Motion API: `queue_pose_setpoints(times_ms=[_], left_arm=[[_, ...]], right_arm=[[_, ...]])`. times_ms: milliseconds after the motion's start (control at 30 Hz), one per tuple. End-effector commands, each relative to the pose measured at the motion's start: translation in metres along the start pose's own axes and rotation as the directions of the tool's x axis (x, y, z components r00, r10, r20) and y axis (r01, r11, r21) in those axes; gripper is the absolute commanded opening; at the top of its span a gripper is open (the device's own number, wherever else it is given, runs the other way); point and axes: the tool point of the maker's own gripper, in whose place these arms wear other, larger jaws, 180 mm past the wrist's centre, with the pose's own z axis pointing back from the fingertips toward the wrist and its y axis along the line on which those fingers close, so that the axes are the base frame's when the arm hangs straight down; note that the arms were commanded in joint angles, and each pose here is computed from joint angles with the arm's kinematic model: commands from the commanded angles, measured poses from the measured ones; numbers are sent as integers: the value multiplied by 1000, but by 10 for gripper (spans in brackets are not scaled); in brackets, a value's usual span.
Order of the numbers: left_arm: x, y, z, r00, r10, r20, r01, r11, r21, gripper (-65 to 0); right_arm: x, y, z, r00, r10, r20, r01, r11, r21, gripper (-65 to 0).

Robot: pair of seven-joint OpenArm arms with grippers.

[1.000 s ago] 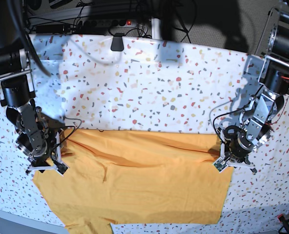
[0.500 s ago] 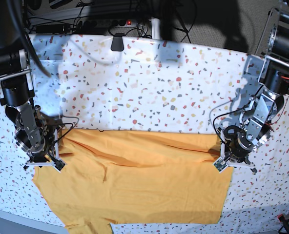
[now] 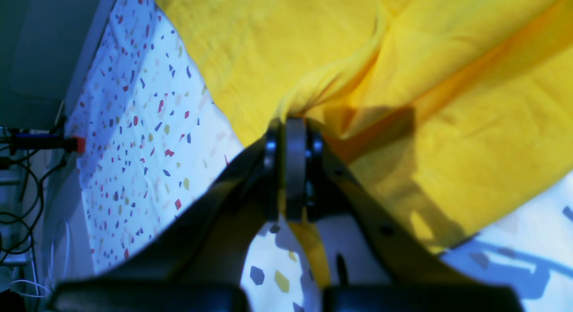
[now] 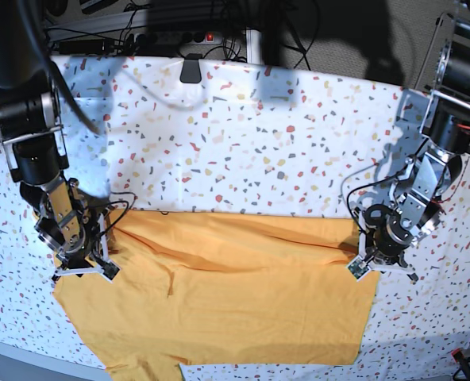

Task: Fold the T-shirt properly
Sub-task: 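Lower the folded edge onto the shirt and open both grippers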

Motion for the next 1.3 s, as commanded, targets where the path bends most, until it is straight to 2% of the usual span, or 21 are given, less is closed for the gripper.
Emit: queue_pose_setpoints(times_ms=[0, 133, 367, 567, 800, 867, 1000, 1133, 1267], left_arm=[[17, 26, 1, 999, -1, 50, -2, 999, 52, -650], [17, 26, 1, 999, 0, 49, -2, 999, 52, -650], [16, 26, 1, 999, 0, 41, -2, 999, 52, -650], [13, 26, 1, 1000, 1, 27, -2, 999, 52, -650], [10, 26, 1, 1000, 2, 7, -3, 999, 52, -650], [8, 26, 1, 1000, 3, -3, -3, 999, 53, -650], [7, 26, 1, 1000, 3, -8, -2, 999, 53, -650], [8, 26, 1, 1000, 2, -5, -2, 999, 53, -650], [8, 26, 1, 1000, 2, -1, -2, 999, 53, -650]], right_arm=[[16, -35, 3, 999, -10, 40, 13, 997, -78, -499], [22, -40, 3, 999, -13, 48, 17, 995, -93, -650], [31, -81, 10, 999, -42, 20, 45, 984, -173, -650], [47, -111, 17, 998, -48, 49, 57, 973, -223, -650], [58, -146, 27, 997, -49, 67, 69, 938, -339, -650], [58, -150, 28, 996, -59, 72, 80, 932, -354, -650], [64, -143, 26, 987, -120, 110, 150, 933, -328, -650], [71, -135, 23, 984, -129, 124, 162, 936, -312, -650], [72, -133, 23, 983, -128, 129, 163, 936, -313, -354]])
